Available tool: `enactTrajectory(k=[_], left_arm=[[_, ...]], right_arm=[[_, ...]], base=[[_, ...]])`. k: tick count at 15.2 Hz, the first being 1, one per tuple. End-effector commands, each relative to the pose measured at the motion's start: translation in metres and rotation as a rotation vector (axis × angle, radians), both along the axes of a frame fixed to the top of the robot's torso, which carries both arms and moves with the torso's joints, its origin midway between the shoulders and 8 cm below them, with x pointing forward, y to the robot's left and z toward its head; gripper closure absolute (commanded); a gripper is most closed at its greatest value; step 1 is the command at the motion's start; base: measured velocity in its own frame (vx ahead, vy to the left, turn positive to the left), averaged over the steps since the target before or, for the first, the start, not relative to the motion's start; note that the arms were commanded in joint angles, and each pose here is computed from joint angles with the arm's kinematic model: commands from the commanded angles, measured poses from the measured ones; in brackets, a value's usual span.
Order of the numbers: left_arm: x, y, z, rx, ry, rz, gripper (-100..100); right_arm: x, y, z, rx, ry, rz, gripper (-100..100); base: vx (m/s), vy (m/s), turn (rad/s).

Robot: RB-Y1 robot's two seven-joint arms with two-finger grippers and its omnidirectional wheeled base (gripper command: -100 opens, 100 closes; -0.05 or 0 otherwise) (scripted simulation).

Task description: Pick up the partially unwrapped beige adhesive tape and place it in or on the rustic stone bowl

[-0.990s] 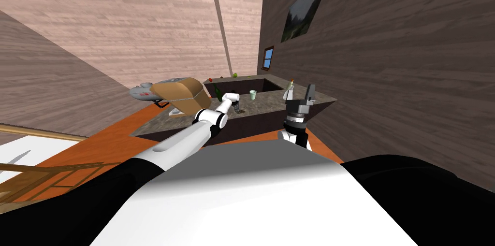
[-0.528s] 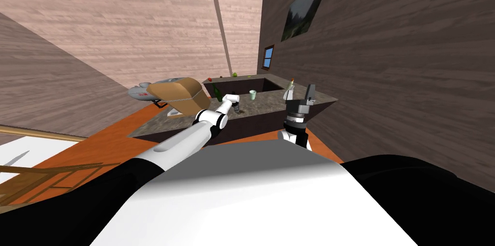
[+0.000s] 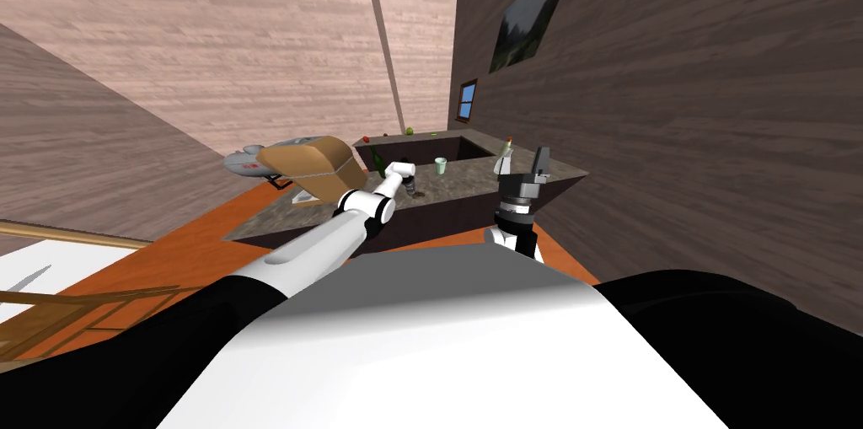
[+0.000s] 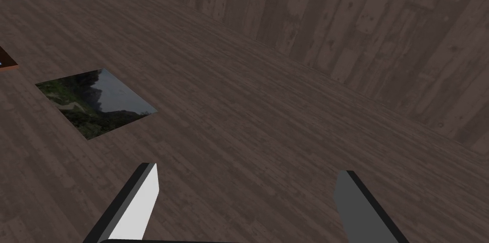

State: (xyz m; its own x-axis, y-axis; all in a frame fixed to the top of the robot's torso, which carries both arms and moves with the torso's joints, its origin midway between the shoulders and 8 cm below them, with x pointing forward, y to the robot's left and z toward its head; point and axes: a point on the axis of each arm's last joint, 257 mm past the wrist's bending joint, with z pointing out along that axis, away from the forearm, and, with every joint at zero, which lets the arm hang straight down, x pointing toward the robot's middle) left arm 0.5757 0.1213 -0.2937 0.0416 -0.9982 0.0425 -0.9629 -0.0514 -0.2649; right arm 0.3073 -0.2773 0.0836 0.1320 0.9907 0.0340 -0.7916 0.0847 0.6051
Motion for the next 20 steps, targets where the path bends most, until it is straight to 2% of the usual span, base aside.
enactTrajectory(k=[1, 5, 10, 16, 20], left_arm=[[-0.001, 0.010, 0.005, 0.010, 0.017, 0.010, -100], [-0.011, 0.015, 0.009, 0.023, 0.064, 0.011, -100], [-0.031, 0.011, 0.009, 0.036, 0.142, -0.007, -100], [-0.046, 0.020, 0.015, 0.055, 0.214, -0.003, -100], [-0.062, 0.008, 0.013, 0.059, 0.266, -0.031, -100]], right_arm=[[0.000, 0.000, 0.000, 0.000, 0.000, 0.000, 0], [0.000, 0.000, 0.000, 0.000, 0.000, 0.000, 0], [0.000, 0.000, 0.000, 0.000, 0.000, 0.000, 0], [0.000, 0.000, 0.000, 0.000, 0.000, 0.000, 0], [0.000, 0.000, 0.000, 0.000, 0.000, 0.000, 0]], base=[[0.038, 0.027, -0.018], [0.064, 0.036, -0.029], [0.082, 0.048, -0.035], [0.062, 0.039, -0.030], [0.067, 0.037, -0.030]])
